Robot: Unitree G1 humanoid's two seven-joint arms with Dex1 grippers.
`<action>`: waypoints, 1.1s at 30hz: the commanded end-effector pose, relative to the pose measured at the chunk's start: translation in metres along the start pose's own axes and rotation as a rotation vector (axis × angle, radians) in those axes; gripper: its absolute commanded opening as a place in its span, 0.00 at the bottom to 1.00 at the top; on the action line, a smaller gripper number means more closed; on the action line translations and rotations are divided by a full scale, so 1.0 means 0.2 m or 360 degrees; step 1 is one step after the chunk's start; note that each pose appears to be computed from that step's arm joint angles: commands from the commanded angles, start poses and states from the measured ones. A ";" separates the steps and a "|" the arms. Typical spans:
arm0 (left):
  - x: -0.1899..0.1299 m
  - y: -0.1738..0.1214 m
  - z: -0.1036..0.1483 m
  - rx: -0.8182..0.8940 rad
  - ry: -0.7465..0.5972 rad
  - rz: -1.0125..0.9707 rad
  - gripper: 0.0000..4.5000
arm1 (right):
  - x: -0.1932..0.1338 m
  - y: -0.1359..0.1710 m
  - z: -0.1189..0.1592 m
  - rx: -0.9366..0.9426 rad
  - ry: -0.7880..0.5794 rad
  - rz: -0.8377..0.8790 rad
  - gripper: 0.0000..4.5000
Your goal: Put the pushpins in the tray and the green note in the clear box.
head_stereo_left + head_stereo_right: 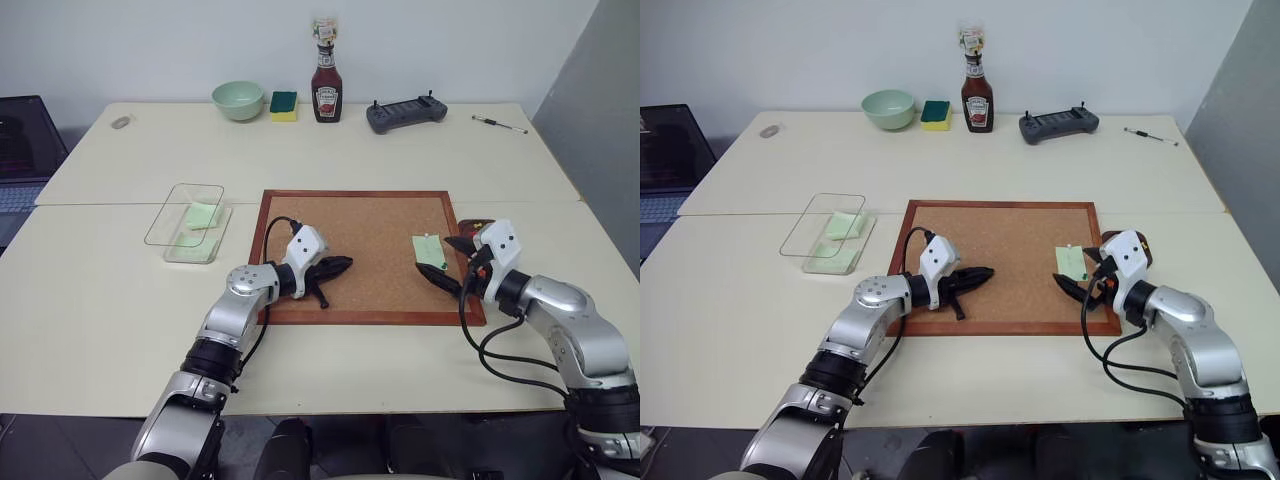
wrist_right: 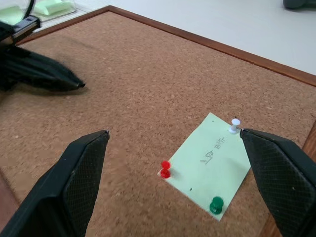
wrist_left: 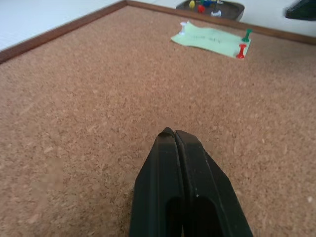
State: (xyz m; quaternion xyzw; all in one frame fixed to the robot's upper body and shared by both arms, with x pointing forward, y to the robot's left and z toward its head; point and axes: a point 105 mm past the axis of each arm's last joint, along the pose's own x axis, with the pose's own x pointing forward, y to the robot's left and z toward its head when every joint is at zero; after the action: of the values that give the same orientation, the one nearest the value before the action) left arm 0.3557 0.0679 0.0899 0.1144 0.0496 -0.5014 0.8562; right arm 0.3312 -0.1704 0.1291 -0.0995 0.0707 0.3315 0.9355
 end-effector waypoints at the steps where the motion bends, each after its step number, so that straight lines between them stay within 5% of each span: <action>1: 0.03 -0.03 0.02 0.0040 -0.0028 -0.0038 0.01 | 0.06 -0.06 0.05 -0.0085 -0.0013 -0.0017 1.00; 11: 0.04 -0.06 0.02 0.0069 -0.0034 -0.0060 0.01 | 0.21 -0.19 0.02 -0.0148 0.0058 -0.0025 1.00; 33: 0.04 -0.09 0.01 0.0073 -0.0017 -0.0081 0.00 | 0.24 -0.21 0.03 -0.0232 0.0043 -0.0001 0.06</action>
State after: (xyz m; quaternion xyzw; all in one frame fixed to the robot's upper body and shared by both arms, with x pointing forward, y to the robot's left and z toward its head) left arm 0.3483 0.0575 0.0881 0.1291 0.0386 -0.5156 0.8462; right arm 0.3907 -0.1780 0.1123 -0.1651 0.0938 0.3275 0.9256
